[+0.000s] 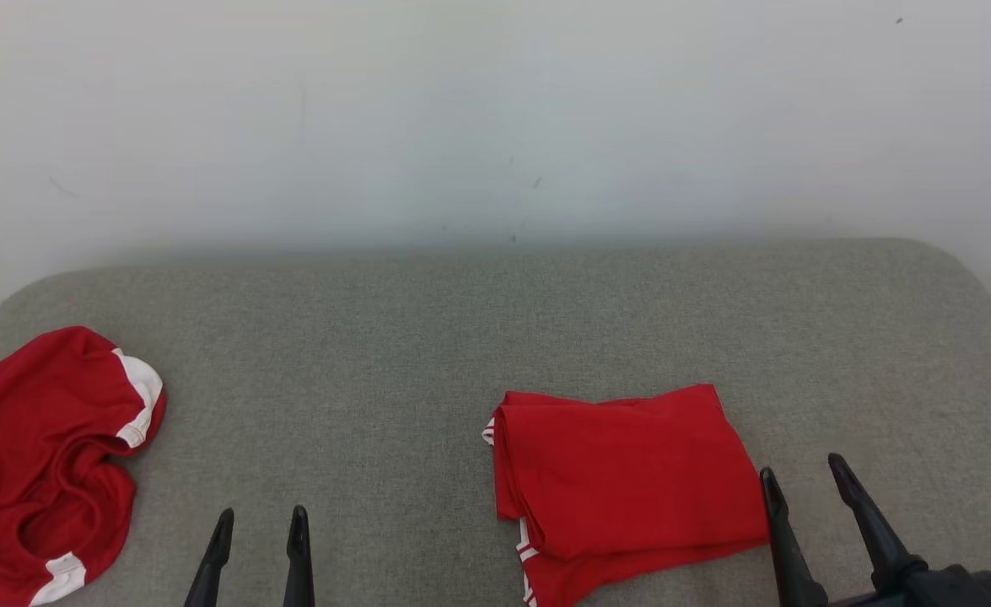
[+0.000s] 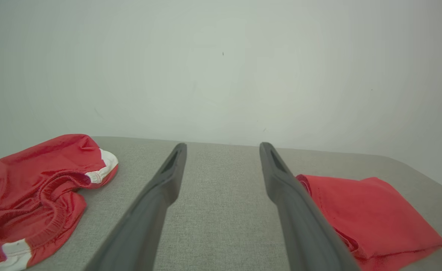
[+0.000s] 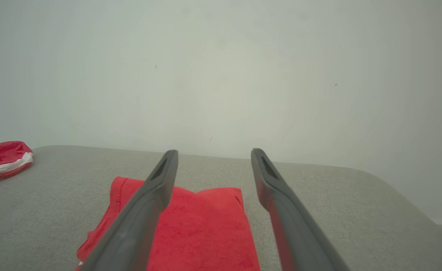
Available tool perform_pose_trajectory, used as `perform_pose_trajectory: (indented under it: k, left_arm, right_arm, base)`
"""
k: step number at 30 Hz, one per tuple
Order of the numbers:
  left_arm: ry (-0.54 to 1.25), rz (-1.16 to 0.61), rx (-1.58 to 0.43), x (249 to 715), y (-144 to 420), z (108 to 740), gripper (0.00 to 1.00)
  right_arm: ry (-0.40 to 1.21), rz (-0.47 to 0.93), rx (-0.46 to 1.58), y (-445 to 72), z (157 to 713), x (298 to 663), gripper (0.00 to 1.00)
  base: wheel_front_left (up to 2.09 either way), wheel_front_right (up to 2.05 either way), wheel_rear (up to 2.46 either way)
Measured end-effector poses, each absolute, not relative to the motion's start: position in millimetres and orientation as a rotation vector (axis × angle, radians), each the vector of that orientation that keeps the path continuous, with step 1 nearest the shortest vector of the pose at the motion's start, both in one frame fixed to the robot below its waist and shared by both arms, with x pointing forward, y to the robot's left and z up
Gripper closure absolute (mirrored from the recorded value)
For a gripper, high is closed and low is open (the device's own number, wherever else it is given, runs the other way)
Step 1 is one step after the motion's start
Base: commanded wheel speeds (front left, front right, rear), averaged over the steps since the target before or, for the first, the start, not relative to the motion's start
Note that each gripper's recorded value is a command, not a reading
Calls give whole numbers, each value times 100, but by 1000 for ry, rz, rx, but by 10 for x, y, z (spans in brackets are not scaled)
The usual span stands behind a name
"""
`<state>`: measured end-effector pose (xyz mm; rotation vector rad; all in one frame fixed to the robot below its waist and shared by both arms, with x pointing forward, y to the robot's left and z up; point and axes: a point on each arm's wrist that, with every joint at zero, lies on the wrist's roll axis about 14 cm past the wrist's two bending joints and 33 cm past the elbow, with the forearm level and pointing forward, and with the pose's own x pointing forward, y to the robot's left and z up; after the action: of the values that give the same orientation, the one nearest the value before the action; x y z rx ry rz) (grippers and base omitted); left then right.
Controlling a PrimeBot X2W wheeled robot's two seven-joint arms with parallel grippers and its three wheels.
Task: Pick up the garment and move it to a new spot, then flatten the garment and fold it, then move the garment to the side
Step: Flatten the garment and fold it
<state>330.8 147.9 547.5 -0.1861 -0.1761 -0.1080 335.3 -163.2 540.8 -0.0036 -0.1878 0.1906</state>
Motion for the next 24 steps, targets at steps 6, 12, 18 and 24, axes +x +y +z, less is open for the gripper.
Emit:
perform_pose_trajectory:
  k: [6,12,18,24]
  left_arm:
    - [-156,-124,-125,3189,1441,5343,0]
    - [-142,-119,-102,3115,1438,5264,0]
    - [-150,-106,-102,3113,1463,5272,0]
    - [-145,-108,-101,3110,1466,5252,0]
  right_arm:
    - [-175,176,16,-1628,5351,3207,0]
    - [-155,163,36,-1670,5280,3137,0]
    - [-143,159,53,-1681,5240,3120,0]
    - [-133,158,61,-1677,5209,3115,0]
  base:
    - [0,0,0]
    - [0,0,0]
    - [0,0,0]
    - [0,0,0]
